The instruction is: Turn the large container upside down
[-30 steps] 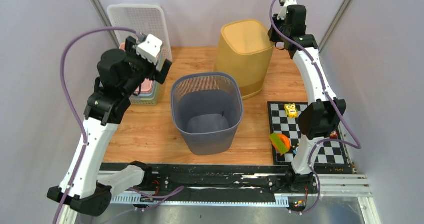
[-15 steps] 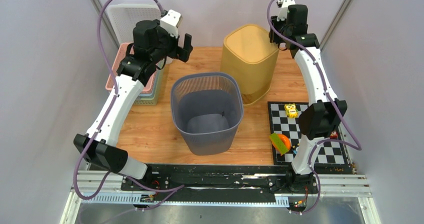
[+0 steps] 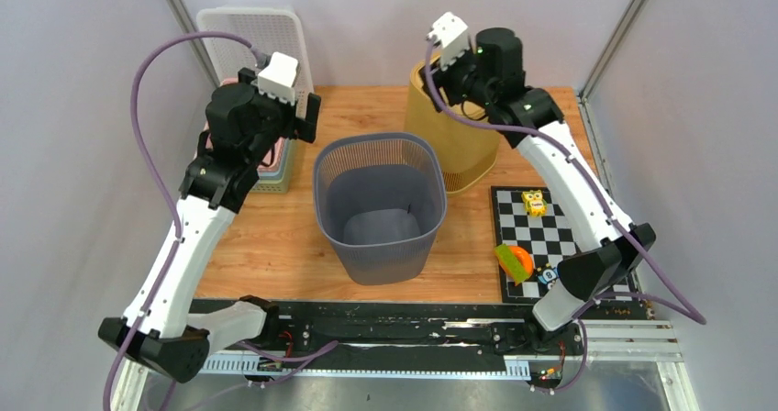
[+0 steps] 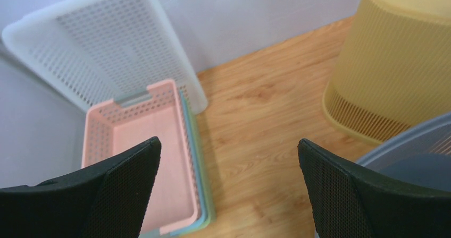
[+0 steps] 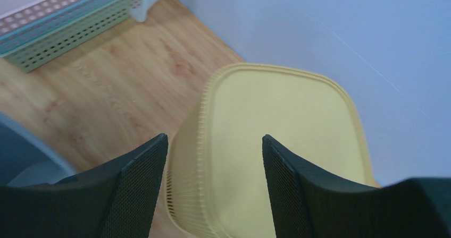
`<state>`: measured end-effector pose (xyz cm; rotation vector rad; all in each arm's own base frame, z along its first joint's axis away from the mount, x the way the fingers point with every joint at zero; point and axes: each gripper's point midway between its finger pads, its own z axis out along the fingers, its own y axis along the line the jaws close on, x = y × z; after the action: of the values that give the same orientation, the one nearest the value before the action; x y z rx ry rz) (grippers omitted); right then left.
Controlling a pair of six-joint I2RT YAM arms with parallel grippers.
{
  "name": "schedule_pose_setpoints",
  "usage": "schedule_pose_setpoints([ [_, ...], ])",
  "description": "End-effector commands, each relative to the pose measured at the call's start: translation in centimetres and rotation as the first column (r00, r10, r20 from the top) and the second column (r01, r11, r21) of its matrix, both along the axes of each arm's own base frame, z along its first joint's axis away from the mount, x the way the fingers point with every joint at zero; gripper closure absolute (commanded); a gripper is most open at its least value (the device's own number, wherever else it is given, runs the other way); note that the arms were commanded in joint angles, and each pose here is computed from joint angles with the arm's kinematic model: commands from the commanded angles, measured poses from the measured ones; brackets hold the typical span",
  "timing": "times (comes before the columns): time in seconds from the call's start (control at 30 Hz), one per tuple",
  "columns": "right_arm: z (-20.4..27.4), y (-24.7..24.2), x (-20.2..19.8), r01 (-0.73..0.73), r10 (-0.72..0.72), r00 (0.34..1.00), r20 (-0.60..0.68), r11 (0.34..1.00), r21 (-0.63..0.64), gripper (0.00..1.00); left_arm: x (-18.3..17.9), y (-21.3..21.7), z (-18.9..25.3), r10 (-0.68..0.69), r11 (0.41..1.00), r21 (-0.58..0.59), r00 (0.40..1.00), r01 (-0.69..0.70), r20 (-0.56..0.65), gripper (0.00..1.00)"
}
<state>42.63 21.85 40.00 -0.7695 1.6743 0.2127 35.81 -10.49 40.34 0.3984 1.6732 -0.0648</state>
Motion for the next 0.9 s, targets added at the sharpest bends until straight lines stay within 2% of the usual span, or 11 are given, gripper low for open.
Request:
schedule_pose_setpoints([
  [0.0,-4.2,3.6,-0.4,-0.038,0.034,0.999,-0.041,0.992,-0.118,0.32,-0.7,3.5,-4.3,0.114,0.988,0.114,0.992,-0.108,-0.049,0.0],
  [0.2,-6.6,4.1,2.4,0.112,-0.123,0.991,-0.055,0.978,-0.177,0.32,-2.1,6.4,-8.2,0.161,0.971,0.191,0.983,-0.142,-0.087,0.0],
  [0.4,-8.3,3.3,4.1,0.186,-0.201,0.979,-0.042,0.952,-0.242,0.33,-3.0,7.4,-9.6,0.18,0.969,0.186,0.981,-0.164,-0.071,0.0],
  [0.6,-9.5,1.1,6.0,0.305,-0.324,0.946,-0.019,0.909,-0.283,0.41,-3.1,7.4,-10.3,0.182,0.97,0.176,0.981,-0.168,-0.067,0.0],
  [0.77,-9.9,-1.7,8.0,0.419,-0.439,0.898,-0.031,0.874,-0.246,0.53,-3.5,7.4,-10.4,0.177,0.971,0.172,0.982,-0.164,-0.062,0.0],
  [0.87,-10.1,-3.5,9.3,0.48,-0.5,0.865,-0.035,0.847,-0.228,0.55,-3.6,7.4,-10.6,0.176,0.972,0.172,0.982,-0.163,-0.062,0.0],
])
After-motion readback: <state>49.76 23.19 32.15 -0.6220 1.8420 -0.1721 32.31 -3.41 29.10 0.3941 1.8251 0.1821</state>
